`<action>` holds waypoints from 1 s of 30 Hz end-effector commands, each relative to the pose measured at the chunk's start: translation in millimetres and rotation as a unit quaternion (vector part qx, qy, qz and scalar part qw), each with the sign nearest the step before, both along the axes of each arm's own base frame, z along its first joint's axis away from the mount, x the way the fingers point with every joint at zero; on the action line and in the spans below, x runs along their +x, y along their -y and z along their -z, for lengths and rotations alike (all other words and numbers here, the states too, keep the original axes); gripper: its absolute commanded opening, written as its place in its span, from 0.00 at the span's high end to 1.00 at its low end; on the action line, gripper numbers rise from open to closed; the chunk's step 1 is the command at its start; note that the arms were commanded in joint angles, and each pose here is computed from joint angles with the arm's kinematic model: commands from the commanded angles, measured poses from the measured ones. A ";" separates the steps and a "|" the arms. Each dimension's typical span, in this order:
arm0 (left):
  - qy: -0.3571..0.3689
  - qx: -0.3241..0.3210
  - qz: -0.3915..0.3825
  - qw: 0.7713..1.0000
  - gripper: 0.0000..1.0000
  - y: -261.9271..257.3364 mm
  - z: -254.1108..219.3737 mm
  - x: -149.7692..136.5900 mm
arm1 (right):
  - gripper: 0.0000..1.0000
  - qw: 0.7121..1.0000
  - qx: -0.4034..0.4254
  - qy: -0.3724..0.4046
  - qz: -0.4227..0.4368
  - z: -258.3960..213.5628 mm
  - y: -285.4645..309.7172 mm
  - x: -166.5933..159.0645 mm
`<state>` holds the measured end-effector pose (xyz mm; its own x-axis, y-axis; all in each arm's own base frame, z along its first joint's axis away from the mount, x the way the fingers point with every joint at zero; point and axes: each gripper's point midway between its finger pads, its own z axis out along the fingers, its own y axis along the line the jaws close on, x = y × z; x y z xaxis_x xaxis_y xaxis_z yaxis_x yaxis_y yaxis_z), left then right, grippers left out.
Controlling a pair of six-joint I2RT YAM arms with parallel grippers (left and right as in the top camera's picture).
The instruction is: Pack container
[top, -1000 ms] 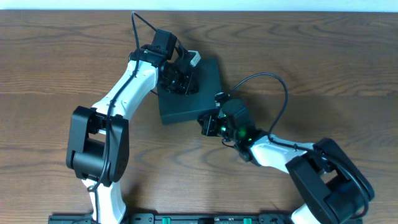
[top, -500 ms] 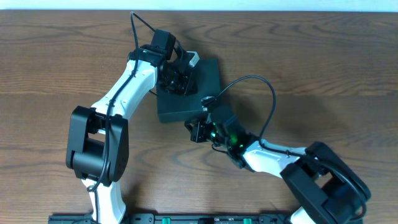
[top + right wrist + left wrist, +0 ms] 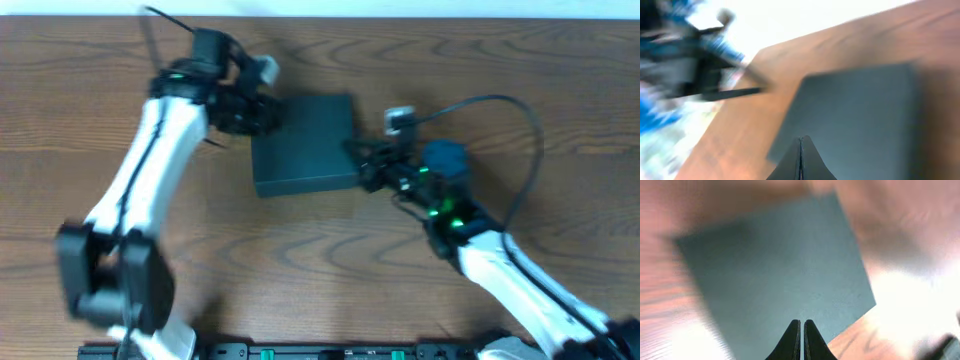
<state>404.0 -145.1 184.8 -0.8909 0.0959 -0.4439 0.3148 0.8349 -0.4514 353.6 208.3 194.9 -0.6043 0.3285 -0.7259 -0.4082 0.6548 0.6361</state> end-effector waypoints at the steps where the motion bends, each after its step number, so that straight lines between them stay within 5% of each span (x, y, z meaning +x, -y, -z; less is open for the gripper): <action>1: 0.071 0.044 -0.086 0.993 0.94 -44.7 -50.7 9.3 | 0.98 0.995 -0.043 0.018 0.088 -0.2 49.9 24.0; 7: 0.054 0.043 -0.197 0.978 0.94 -97.3 -54.8 16.0 | 0.98 0.985 -0.066 -0.059 0.148 40.2 102.4 33.6; 14: -0.055 0.019 -0.263 0.963 0.94 -97.6 24.2 42.7 | 0.99 0.984 -0.077 -0.139 0.082 108.1 82.8 28.1; 22: -0.165 -0.045 -0.283 0.944 0.94 -74.8 103.4 59.9 | 0.98 0.986 -0.030 -0.165 0.006 136.4 53.9 24.2; 30: -0.174 -0.044 -0.282 0.942 0.94 -69.3 115.4 61.4 | 0.98 0.983 -0.022 -0.167 -0.076 133.1 8.0 -0.8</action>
<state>463.6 -68.3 66.5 -0.8840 -0.4553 -0.1064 -0.3479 0.7925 -0.5008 364.0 180.2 58.6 -0.8307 0.2378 -0.5034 -0.2319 0.6742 0.7012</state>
